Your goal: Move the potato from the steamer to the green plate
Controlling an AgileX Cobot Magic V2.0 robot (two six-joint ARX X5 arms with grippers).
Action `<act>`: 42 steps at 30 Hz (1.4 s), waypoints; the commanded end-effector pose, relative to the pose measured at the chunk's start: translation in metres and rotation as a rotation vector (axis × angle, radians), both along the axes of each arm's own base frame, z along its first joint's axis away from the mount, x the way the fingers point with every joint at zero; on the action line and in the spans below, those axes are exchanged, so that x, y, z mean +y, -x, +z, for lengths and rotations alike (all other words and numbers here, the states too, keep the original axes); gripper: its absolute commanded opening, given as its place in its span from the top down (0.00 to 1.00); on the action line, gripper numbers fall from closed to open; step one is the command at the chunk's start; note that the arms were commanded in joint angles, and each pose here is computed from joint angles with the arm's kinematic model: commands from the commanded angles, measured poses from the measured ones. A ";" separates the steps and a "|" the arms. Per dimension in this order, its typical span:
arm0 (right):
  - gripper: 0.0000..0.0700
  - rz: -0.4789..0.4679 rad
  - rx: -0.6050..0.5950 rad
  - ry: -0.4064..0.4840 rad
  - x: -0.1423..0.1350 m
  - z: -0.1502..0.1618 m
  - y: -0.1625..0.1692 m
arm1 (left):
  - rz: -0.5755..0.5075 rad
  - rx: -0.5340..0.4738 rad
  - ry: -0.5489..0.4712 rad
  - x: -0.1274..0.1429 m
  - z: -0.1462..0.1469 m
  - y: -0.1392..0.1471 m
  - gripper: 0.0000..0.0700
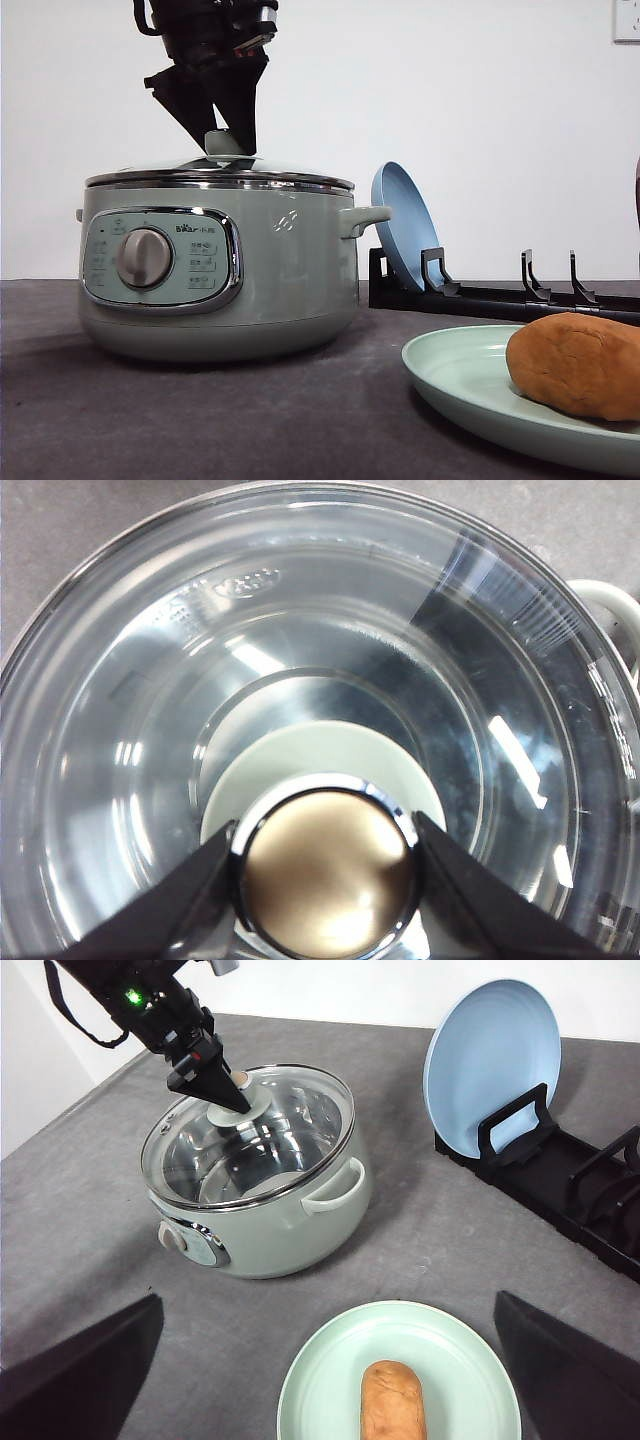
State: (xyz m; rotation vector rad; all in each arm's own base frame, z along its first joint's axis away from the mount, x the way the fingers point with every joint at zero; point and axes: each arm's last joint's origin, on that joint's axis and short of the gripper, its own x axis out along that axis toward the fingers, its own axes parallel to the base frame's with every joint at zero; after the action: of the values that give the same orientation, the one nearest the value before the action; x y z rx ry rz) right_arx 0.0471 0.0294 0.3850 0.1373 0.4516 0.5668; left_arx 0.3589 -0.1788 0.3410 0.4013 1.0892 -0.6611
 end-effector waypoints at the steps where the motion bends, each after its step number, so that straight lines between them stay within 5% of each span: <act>1: 0.00 0.006 -0.016 -0.003 0.000 0.004 0.000 | -0.013 0.054 0.020 -0.008 -0.014 -0.007 0.58; 6: 0.00 0.007 -0.015 -0.003 0.000 0.004 0.000 | 0.023 0.029 0.025 -0.008 -0.006 -0.008 0.26; 9: 0.00 0.007 -0.015 -0.004 0.000 0.004 0.000 | 0.040 0.004 0.047 -0.007 0.005 -0.007 0.15; 19: 0.00 0.007 -0.015 -0.003 0.000 0.004 0.000 | 0.077 -0.077 0.113 0.002 0.051 0.011 0.15; 32: 0.00 0.010 -0.015 0.006 0.000 0.003 0.001 | 0.118 -0.240 0.203 0.050 0.129 0.085 0.16; 42: 0.00 0.019 -0.016 0.042 0.000 0.002 0.001 | 0.151 -0.296 0.226 0.090 0.136 0.151 0.16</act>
State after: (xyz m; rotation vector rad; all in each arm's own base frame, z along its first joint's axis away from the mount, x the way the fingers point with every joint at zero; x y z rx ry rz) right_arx 0.0463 0.0289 0.3827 0.1076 0.4688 0.5671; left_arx 0.2125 -0.0910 0.4732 0.2198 0.7701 -0.5651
